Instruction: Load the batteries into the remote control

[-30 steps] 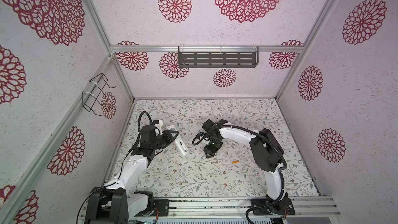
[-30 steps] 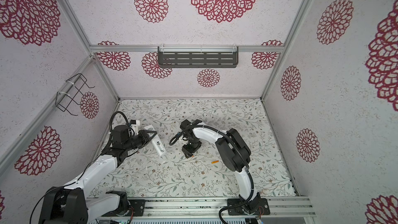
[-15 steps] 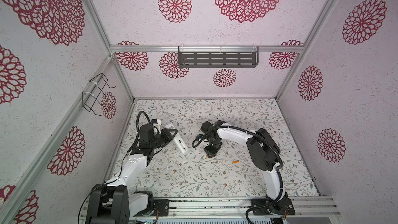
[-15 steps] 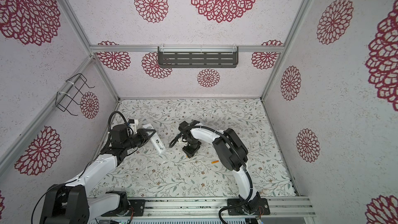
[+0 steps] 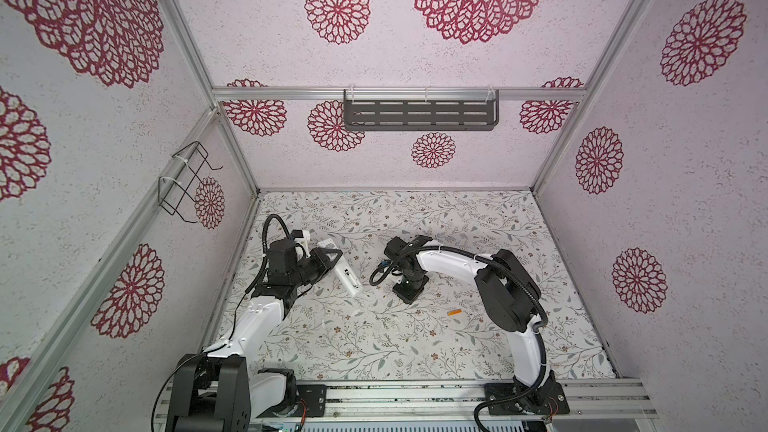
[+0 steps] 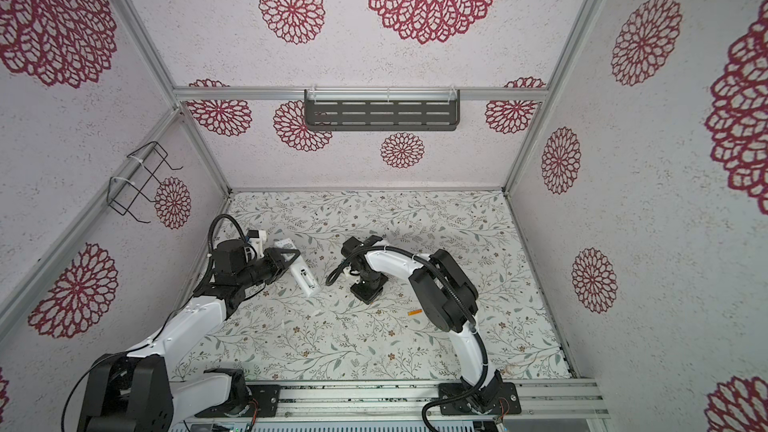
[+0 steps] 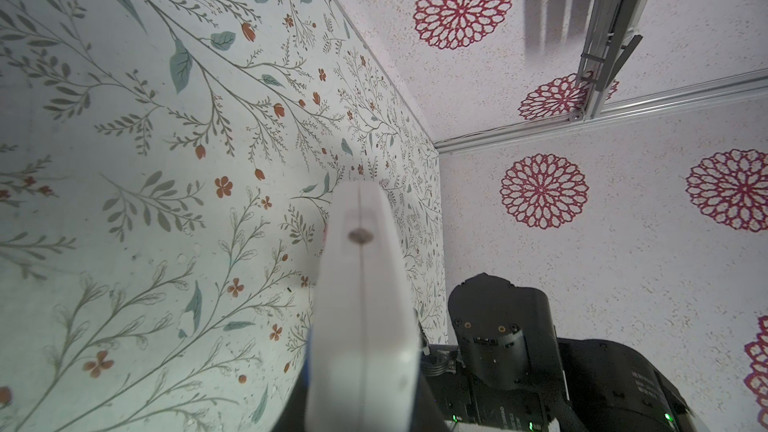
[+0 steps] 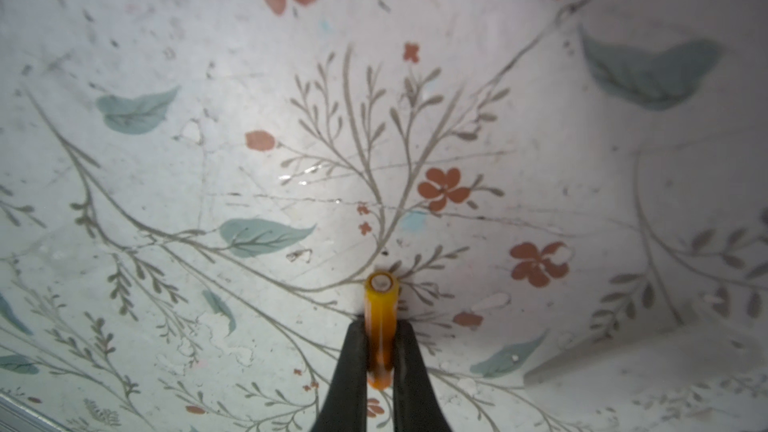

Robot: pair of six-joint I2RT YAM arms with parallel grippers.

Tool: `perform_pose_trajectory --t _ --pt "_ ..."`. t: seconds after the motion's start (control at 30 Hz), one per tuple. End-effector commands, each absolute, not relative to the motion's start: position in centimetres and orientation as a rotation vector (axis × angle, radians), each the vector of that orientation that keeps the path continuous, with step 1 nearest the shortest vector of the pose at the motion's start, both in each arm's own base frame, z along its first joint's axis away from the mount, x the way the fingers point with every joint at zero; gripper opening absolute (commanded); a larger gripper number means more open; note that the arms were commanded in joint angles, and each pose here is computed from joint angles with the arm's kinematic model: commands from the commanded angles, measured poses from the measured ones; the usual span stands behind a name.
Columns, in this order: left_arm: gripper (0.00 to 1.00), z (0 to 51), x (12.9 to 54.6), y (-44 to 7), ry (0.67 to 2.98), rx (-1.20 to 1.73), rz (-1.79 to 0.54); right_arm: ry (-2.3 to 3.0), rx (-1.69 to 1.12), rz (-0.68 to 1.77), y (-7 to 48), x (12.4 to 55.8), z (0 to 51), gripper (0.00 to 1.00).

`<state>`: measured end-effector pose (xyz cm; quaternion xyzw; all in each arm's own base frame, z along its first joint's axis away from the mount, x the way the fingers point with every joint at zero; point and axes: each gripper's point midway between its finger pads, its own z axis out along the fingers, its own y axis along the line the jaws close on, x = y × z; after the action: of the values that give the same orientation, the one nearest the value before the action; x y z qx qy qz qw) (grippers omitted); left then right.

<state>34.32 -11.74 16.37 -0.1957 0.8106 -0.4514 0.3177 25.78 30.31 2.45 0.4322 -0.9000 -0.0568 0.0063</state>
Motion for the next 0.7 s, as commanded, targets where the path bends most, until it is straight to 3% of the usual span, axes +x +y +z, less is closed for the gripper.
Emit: perform_pose_trajectory --t 0.0,0.43,0.67 --pt "0.0 17.7 34.9 -11.8 2.107 -0.469 -1.197 -2.859 1.184 -0.261 30.4 24.3 3.8 0.0" --pt "0.0 17.7 36.3 -14.1 2.072 -0.343 -1.362 -3.019 0.917 -0.717 34.4 24.3 17.6 0.0" --pt "0.0 17.4 36.3 -16.7 2.074 -0.276 -1.443 -2.986 0.84 -0.847 36.4 24.5 20.1 0.0"
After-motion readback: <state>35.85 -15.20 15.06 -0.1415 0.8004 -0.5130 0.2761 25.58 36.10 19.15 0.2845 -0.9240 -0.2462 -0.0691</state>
